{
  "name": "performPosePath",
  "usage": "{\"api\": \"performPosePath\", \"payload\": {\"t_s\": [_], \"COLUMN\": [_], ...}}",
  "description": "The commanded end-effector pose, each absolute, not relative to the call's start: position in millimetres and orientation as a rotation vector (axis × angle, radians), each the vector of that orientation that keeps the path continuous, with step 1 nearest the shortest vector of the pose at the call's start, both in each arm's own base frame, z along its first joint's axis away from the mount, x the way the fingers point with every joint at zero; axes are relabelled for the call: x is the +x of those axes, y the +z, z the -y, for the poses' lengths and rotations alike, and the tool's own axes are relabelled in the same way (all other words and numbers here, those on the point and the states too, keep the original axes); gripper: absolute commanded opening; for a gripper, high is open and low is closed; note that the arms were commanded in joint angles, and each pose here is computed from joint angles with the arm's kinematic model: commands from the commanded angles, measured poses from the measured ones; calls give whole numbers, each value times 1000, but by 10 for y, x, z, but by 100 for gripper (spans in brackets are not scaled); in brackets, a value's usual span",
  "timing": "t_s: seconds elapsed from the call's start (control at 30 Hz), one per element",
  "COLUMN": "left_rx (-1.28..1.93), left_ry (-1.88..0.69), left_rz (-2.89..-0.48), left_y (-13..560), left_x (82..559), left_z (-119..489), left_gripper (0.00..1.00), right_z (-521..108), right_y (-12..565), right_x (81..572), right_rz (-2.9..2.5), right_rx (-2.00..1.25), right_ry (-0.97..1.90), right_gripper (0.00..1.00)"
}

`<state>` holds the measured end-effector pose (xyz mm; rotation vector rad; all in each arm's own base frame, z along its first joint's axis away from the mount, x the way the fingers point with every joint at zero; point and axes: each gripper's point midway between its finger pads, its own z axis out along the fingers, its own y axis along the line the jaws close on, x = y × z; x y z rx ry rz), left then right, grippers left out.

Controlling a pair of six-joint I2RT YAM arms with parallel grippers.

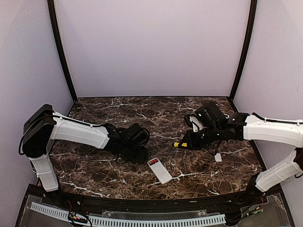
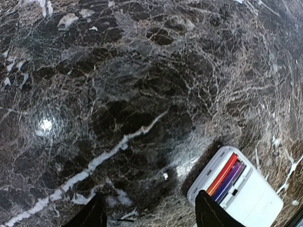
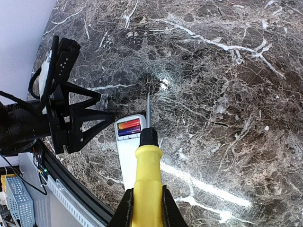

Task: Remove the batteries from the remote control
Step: Adjust the remote control without the battery cover at the center of the board.

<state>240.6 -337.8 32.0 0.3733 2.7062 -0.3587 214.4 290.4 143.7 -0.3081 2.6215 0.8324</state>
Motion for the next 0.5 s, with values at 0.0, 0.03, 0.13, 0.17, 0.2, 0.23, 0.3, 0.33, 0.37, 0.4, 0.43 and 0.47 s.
{"api": "performPosePath", "payload": {"t_s": [0.0,0.03,0.13,0.17,0.2,0.23,0.3,0.33,0.37,0.4,0.43,0.47], "left_rx": [266,262,248,241,222,215,180,143,131,95,54,51], "left_ry": [-473,-491,-531,-543,-571,-610,-728,-788,-864,-926,-946,-981], "left_rz": [-2707,-2705,-2711,-2715,-2728,-2729,-2742,-2777,-2754,-2770,-2787,-2787], "left_y": [309,340,430,472,495,549,615,579,638,615,586,598], "left_x": [2484,2484,2461,2443,2414,2390,2309,2215,2214,2161,2130,2111], "left_z": [3441,3456,3475,3473,3490,3519,3605,3621,3698,3727,3720,3754], "left_gripper": [62,61,61,61,61,61,61,61,61,61,61,61], "right_z": [-2941,-2932,-2914,-2907,-2899,-2889,-2864,-2856,-2847,-2835,-2826,-2813], "right_y": [1488,1489,1466,1445,1412,1382,1319,1304,1300,1307,1317,1327], "right_x": [2155,2142,2082,2067,2047,2034,2006,1991,1982,1980,1976,1977], "right_rz": [-2604,-2603,-2600,-2604,-2614,-2627,-2653,-2659,-2659,-2655,-2648,-2641], "right_rx": [-337,-343,-350,-347,-346,-334,-313,-306,-300,-292,-290,-284], "right_ry": [858,859,877,881,883,882,877,879,882,882,883,882], "right_gripper": [0,0,0,0,0,0,0,0,0,0,0,0]}}
